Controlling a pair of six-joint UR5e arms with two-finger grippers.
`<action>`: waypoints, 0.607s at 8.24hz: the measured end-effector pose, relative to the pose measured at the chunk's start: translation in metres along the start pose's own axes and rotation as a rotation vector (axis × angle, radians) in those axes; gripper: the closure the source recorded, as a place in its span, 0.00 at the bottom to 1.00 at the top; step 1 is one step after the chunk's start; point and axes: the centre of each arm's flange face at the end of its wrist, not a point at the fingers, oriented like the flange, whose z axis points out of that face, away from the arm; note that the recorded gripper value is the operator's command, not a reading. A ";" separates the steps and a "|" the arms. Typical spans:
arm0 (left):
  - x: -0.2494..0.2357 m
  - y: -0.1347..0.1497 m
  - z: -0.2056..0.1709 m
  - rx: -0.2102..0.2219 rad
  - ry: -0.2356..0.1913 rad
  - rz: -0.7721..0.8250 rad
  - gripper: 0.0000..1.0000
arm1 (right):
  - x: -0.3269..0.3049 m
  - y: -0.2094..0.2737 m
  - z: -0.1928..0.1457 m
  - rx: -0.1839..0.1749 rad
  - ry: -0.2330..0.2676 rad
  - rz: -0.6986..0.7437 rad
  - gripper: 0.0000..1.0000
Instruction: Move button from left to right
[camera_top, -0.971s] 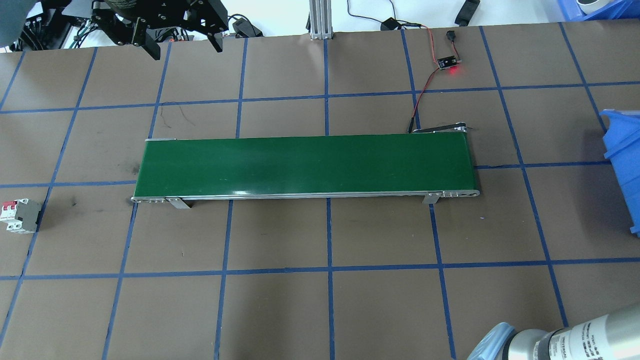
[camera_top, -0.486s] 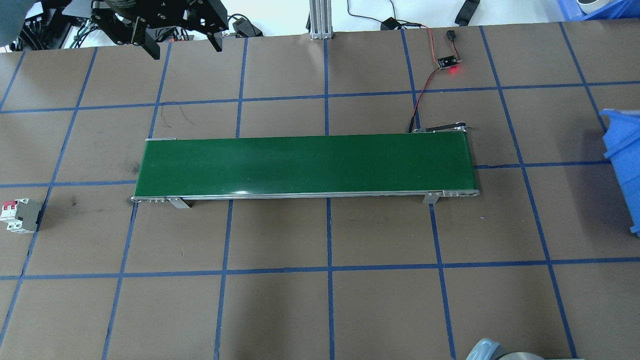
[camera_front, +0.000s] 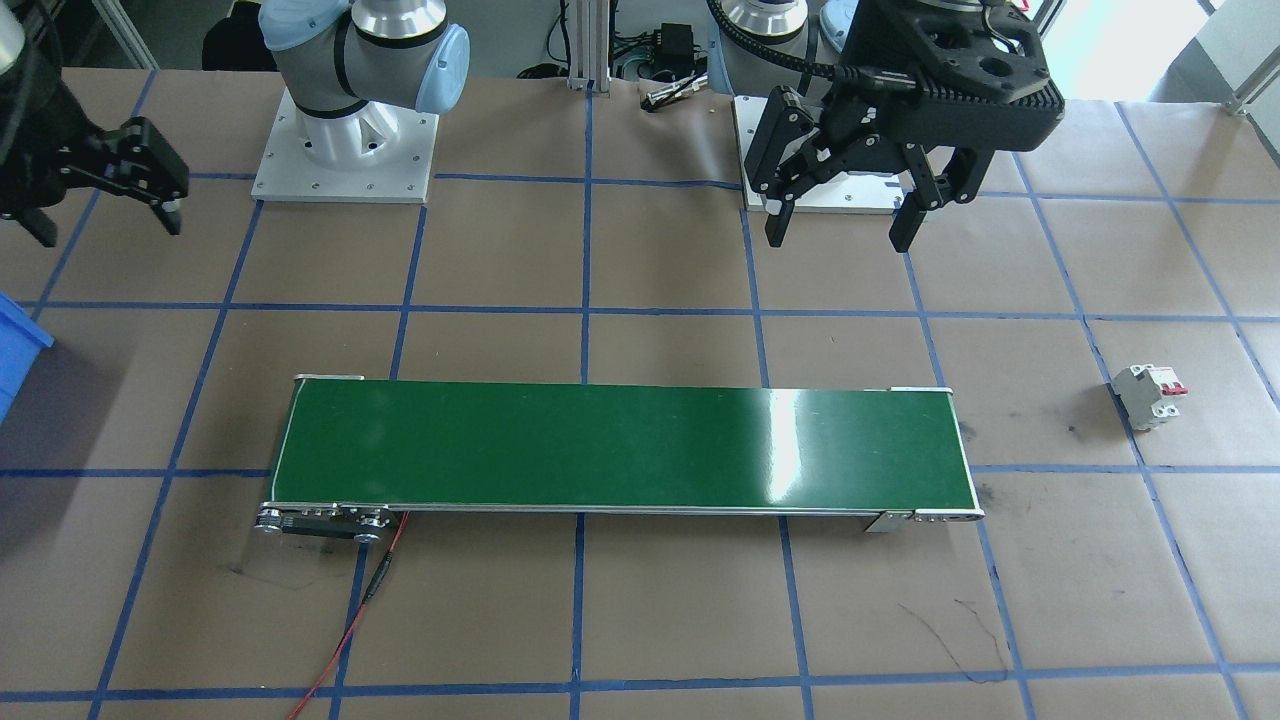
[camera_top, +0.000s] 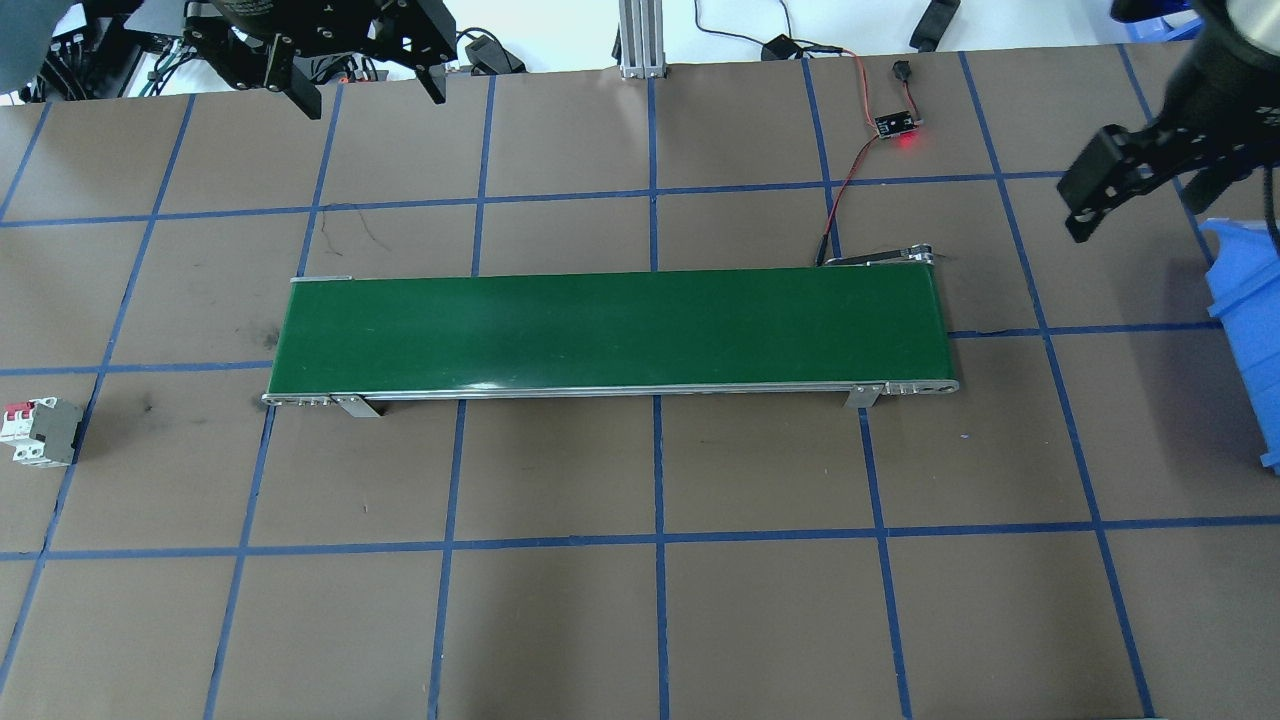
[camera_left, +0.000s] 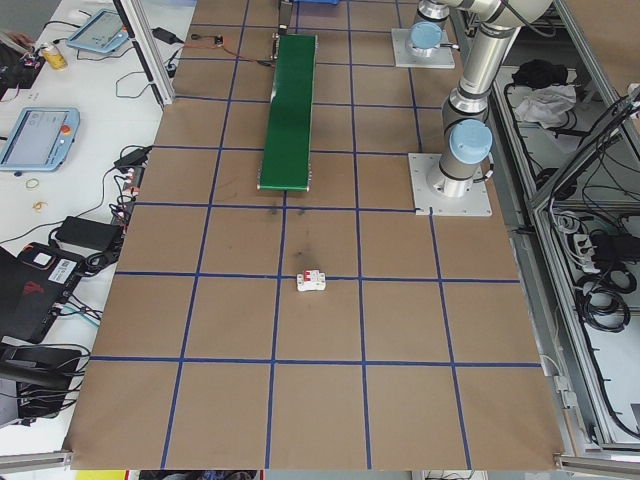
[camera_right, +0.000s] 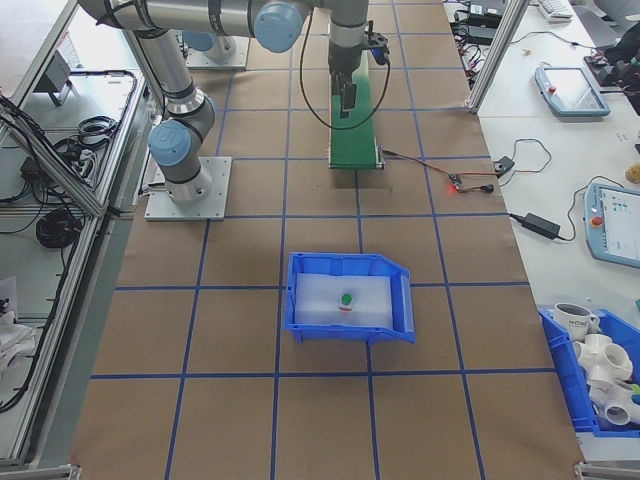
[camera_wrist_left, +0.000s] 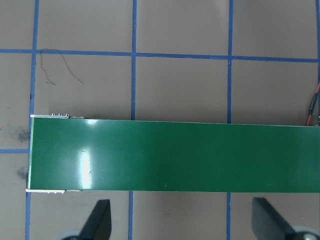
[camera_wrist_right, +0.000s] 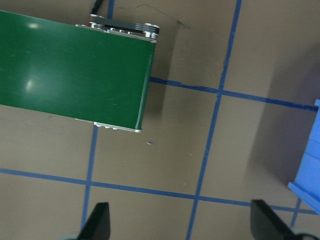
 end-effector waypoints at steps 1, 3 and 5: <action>0.000 0.000 0.000 -0.001 0.000 0.000 0.00 | -0.045 -0.003 -0.009 0.007 0.002 0.052 0.00; -0.001 0.001 0.001 -0.002 -0.001 -0.001 0.00 | -0.113 -0.003 -0.016 0.018 -0.004 0.114 0.00; -0.001 0.002 0.001 -0.002 -0.002 0.000 0.00 | -0.137 -0.003 -0.015 0.018 -0.020 0.131 0.00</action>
